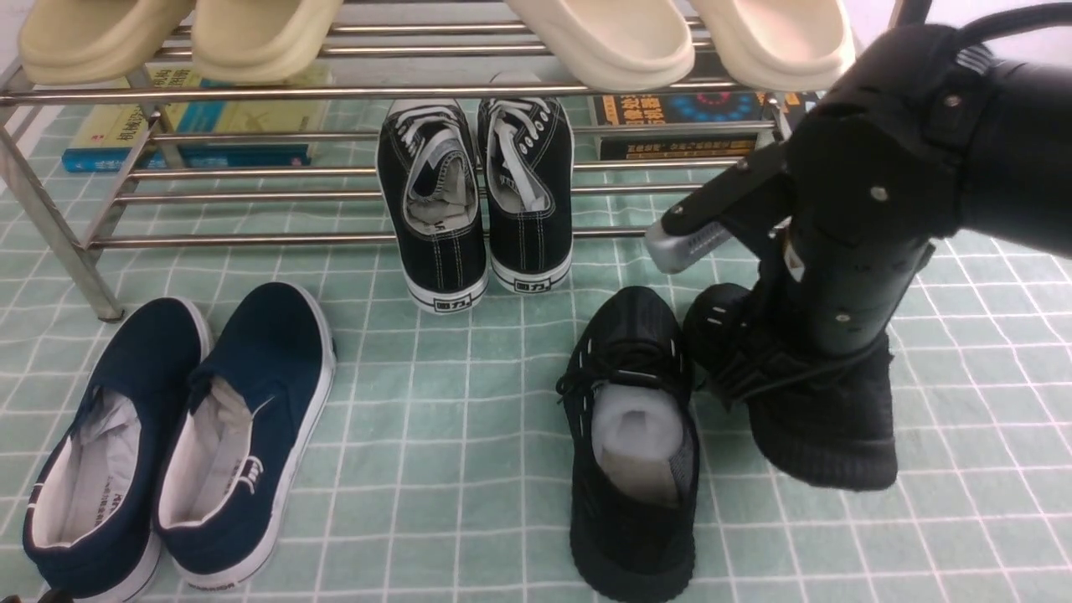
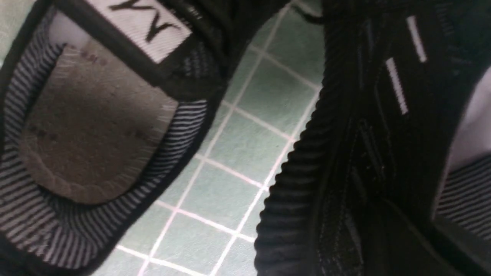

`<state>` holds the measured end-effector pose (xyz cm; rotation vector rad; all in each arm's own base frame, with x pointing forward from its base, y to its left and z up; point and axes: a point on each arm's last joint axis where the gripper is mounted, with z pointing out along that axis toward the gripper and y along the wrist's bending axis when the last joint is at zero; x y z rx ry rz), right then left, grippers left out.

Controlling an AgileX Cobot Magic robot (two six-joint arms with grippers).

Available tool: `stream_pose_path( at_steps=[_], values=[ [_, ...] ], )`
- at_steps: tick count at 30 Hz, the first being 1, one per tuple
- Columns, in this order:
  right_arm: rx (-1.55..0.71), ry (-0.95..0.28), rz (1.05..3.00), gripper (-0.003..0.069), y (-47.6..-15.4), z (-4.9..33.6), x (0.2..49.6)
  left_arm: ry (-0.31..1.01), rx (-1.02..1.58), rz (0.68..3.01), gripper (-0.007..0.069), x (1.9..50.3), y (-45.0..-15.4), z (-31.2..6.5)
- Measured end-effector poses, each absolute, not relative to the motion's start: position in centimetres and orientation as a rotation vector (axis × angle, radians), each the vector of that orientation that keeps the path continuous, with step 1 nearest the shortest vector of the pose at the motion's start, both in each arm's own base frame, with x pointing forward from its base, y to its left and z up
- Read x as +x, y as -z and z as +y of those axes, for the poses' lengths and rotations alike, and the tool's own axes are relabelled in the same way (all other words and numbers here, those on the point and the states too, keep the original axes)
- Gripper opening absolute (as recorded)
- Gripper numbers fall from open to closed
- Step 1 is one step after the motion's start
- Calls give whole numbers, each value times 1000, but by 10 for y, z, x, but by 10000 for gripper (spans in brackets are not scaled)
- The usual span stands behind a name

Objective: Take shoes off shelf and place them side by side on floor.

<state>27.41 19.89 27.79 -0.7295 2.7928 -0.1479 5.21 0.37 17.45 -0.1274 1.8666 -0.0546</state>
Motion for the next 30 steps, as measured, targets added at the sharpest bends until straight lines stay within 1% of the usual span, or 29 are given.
stream_pose_path(
  at_steps=[4,16,24,30],
  values=[
    [-727,141,2823,22,-274,200,273,55,-127,1867,239,52,-174,4],
    [-711,177,2854,25,-271,199,273,55,-127,1867,239,52,-174,4],
    [-716,190,2952,31,-244,207,278,55,-127,1867,239,52,-174,4],
    [-700,145,2981,38,-240,210,277,55,-127,1867,239,52,-174,4]
  ],
)
